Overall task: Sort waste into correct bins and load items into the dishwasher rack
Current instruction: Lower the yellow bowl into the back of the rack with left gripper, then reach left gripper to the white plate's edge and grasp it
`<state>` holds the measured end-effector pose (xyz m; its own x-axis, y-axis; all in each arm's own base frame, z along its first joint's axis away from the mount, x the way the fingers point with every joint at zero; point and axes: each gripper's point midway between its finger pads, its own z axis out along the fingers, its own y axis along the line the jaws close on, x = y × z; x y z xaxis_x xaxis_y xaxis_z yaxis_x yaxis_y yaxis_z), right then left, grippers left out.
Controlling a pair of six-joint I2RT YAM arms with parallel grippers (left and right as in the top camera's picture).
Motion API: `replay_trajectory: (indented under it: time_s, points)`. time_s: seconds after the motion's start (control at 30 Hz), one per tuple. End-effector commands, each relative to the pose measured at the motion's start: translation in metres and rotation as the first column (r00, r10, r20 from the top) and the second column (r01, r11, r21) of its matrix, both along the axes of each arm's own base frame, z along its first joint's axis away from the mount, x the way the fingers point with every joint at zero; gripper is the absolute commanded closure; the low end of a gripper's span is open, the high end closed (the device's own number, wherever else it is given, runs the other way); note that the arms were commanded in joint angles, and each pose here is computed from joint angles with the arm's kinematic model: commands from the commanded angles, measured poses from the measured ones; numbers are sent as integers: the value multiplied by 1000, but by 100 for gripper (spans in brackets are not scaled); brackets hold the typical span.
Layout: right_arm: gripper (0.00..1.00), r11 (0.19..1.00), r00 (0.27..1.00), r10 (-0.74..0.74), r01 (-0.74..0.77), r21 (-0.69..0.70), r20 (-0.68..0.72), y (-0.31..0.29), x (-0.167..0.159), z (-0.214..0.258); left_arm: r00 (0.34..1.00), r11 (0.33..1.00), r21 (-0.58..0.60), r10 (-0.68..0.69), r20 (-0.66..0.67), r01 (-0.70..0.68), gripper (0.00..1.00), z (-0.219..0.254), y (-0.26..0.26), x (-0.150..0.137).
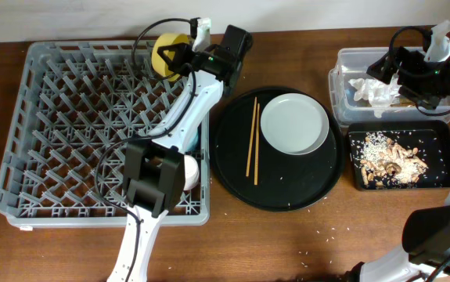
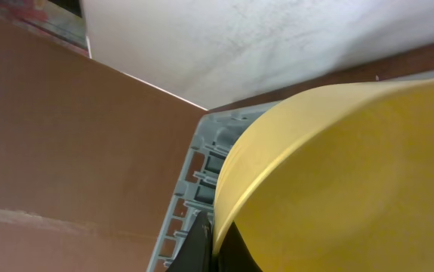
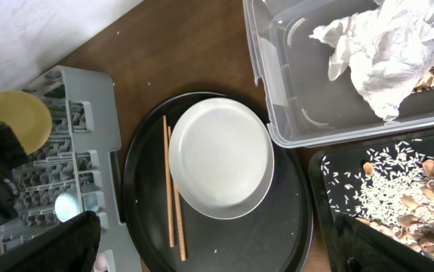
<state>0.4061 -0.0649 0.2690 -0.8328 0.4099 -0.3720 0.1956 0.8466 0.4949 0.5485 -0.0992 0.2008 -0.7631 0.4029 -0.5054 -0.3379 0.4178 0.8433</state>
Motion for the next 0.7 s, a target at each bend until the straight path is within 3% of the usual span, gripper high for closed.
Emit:
replay_trajectory:
  time_s: [0.0,0.23,0.27,0.3,0.33,0.37,0.5,0.67]
  points:
    - [2,1000,1000,2,-1,-24,28,-2,-2,10,1000,1000,12,1,-25,-1,99,-23,-3,3]
    - [2,1000,1000,2,-1,-25,28,-2,-2,10,999,1000,20,-10,-41,10,99,-27,-9,1]
    - [1,1000,1000,2,-1,-24,28,-2,-2,10,999,1000,25,-15,-50,17,94,-27,-12,0]
    - [1,1000,1000,2,-1,-24,28,-2,-2,10,998,999,33,-24,-65,27,76,-28,-16,-3]
    - [1,1000,1000,2,-1,-25,28,-2,-2,10,996,998,43,-32,-85,36,64,-29,-20,-6]
    - [2,1000,1000,2,-1,-24,28,-2,-2,10,995,998,49,-40,-95,45,60,-30,-24,-8]
    - [1,1000,1000,2,-1,-24,28,-2,-2,10,988,995,42,-85,-130,91,48,-34,-43,-14]
    - [1,1000,1000,2,-1,-25,28,-2,-2,10,952,981,-78,-189,-241,175,46,-55,-65,-22]
